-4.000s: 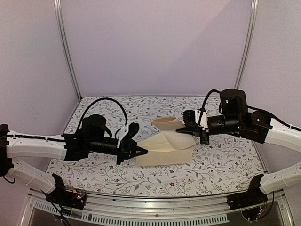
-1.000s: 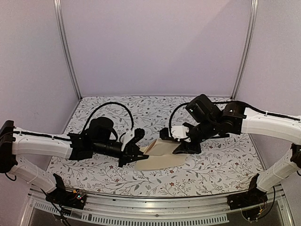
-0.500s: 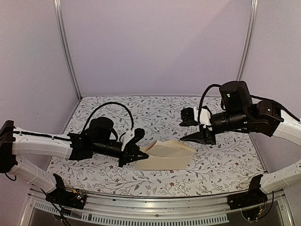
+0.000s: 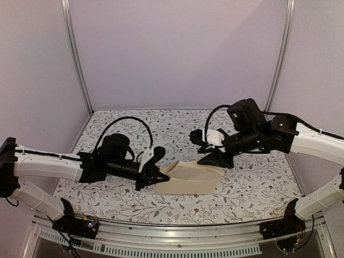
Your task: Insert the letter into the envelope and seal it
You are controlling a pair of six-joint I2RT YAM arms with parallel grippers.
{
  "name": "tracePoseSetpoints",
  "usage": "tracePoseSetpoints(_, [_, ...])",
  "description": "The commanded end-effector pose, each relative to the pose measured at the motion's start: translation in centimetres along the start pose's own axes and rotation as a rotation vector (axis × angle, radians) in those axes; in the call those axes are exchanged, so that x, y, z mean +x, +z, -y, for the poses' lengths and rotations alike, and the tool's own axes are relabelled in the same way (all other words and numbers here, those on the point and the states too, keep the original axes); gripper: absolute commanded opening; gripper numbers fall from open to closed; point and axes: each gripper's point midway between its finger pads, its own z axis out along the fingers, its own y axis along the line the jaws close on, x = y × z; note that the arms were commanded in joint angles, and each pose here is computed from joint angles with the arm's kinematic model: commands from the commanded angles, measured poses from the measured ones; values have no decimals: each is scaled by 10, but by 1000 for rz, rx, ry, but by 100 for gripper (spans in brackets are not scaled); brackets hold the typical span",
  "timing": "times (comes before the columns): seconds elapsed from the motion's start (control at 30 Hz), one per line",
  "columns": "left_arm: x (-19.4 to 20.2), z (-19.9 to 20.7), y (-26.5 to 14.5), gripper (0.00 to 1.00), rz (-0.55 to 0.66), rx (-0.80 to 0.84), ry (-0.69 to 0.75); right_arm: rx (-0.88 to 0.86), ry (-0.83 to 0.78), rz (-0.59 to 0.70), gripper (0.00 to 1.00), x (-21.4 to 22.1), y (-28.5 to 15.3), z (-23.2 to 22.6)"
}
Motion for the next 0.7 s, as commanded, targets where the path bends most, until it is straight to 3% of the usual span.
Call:
tracePoseSetpoints(0.0, [-15, -6, -4, 0, 41, -16, 27, 13, 53, -25, 42, 8, 2, 9])
tracePoseSetpoints(0.3, [-16, -5, -4, 0, 40, -10, 33, -8, 59, -28, 30, 10, 4, 9])
tracePoseSetpoints(0.67, [-17, -3, -5, 0, 46, -8, 48, -108, 84, -77, 24, 23, 20, -6])
